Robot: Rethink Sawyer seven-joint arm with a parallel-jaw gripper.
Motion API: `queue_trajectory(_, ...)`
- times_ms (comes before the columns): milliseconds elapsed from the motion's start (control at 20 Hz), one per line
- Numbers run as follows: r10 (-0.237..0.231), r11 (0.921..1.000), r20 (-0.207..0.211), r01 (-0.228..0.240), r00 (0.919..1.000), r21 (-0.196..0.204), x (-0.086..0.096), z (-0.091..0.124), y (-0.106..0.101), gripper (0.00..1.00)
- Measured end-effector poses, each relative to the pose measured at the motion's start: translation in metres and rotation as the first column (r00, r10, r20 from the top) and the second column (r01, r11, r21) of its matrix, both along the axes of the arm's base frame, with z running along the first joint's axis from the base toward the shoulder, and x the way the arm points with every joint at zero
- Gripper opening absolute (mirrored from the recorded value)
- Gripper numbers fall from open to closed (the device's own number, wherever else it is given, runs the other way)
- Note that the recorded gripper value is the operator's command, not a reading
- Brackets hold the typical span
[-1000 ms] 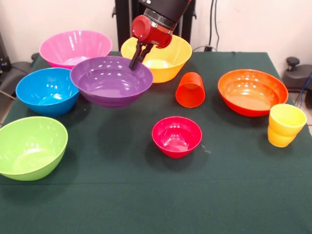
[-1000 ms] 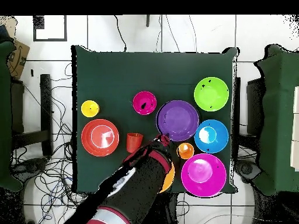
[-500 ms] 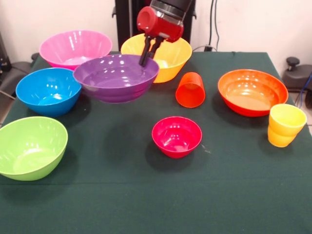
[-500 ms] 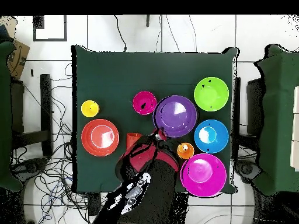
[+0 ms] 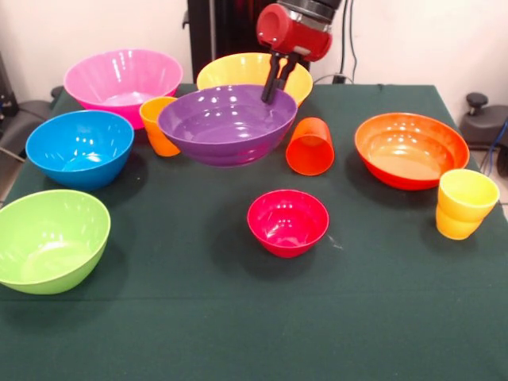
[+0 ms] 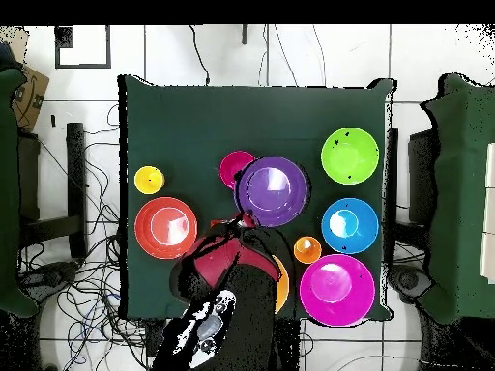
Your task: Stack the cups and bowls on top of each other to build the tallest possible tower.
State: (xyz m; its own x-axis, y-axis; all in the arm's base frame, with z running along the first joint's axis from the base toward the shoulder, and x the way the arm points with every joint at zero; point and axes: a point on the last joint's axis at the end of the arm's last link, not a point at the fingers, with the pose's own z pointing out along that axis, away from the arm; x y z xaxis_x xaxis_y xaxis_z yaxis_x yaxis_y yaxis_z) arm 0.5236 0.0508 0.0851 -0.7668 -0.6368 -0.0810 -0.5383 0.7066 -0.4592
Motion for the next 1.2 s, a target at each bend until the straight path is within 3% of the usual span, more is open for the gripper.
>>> queue_trajectory(200,-0.004,1.0000,-0.022,0.004,0.9998,-0.005,-0.002,-0.001,0.005,0.00)
queue_trajectory(650,-0.002,1.0000,-0.028,0.002,0.9996,-0.004,-0.002,-0.002,0.008,0.00)
queue_trajectory(1200,0.036,0.9992,-0.054,-0.037,0.9979,-0.014,-0.003,-0.015,0.028,0.00)
